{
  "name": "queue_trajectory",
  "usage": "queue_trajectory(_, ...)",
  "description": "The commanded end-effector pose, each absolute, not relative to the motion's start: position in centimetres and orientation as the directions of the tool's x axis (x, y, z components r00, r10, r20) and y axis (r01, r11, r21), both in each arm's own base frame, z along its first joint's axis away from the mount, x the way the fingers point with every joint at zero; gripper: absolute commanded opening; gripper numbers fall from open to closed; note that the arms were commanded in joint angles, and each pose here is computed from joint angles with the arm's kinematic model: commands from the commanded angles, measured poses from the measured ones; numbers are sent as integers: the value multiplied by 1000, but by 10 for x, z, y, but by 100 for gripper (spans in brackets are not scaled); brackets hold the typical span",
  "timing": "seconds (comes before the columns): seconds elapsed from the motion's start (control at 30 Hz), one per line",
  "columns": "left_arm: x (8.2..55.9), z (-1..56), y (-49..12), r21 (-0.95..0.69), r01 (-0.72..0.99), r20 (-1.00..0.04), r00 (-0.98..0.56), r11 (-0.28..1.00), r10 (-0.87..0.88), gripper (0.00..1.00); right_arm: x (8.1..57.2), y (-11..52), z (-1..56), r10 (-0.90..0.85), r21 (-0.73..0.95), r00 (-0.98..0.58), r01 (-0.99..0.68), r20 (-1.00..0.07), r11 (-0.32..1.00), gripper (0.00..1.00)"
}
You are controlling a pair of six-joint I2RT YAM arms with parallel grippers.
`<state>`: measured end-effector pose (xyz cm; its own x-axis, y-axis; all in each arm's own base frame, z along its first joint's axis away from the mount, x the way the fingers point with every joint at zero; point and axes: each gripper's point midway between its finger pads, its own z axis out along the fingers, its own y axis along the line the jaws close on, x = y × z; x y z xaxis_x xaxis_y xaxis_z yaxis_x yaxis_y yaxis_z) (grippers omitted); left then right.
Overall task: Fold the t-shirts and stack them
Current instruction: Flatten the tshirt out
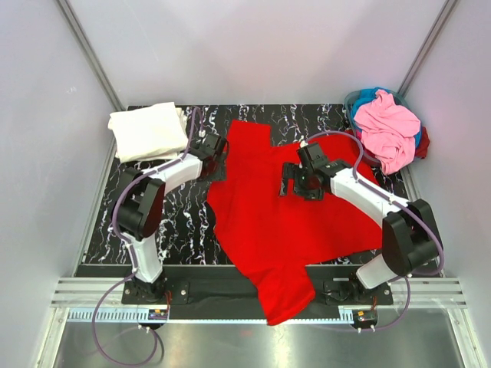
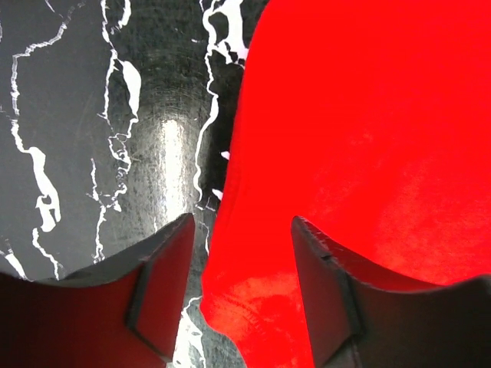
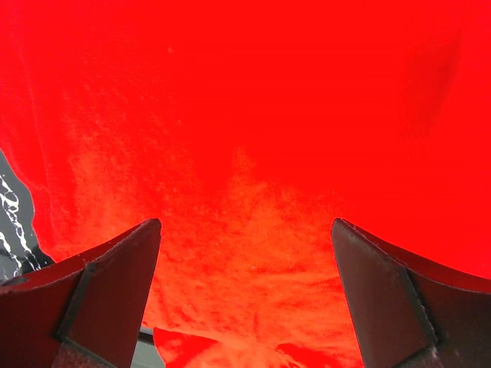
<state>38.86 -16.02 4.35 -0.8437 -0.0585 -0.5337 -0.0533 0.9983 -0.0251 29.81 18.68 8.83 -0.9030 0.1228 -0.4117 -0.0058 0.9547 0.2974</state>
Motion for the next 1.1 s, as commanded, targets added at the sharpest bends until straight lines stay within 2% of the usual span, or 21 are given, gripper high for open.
queue_trajectory(0.0,402,40,-157,-43,-64,-526,-847,997,-77,54,302,190,108,135,327,-873,-29,-469,944,100)
queue_trajectory(0.17,402,30,-159,-92,-50,-481,-872,994,-88,45,301,189,105,134,324,-873,-30,-469,946,100)
queue_trajectory(0.27,403,25,-162,-104,-34,-461,-884,994,-78,34,300,188,103,133,323,-874,-29,-467,946,100)
queue_trajectory(0.3,403,22,-163,-105,-31,-452,-889,994,-75,23,300,188,103,133,322,-875,-28,-466,946,100)
queue_trajectory(0.43,403,21,-167,-121,-7,-443,-894,993,-60,0,300,187,99,126,311,-877,-28,-464,950,100)
queue_trajectory(0.57,409,27,-167,-137,1,-455,-888,991,-61,0,299,186,95,120,303,-880,-28,-459,953,100)
queue_trajectory(0.7,424,28,-138,-88,-45,-434,-897,995,-79,0,299,185,99,115,300,-879,-34,-464,953,100)
queue_trajectory(0.87,453,28,-111,-125,-109,-407,-901,986,-151,0,299,184,101,108,295,-878,-40,-467,955,100)
queue_trajectory(0.9,467,37,-104,-136,-125,-430,-886,983,-173,0,299,184,101,109,295,-879,-38,-465,955,100)
queue_trajectory(0.97,471,26,-94,-108,-142,-388,-905,984,-174,0,299,186,101,109,303,-880,-41,-462,952,100)
queue_trajectory(1.0,477,27,-89,-100,-149,-382,-907,984,-177,0,299,187,102,110,306,-879,-43,-463,951,100)
queue_trajectory(1.03,495,42,-88,-100,-134,-419,-893,986,-164,0,299,187,102,108,306,-880,-45,-463,951,100)
queue_trajectory(1.07,494,33,-82,-73,-137,-386,-909,988,-155,0,298,187,103,105,307,-879,-48,-464,950,100)
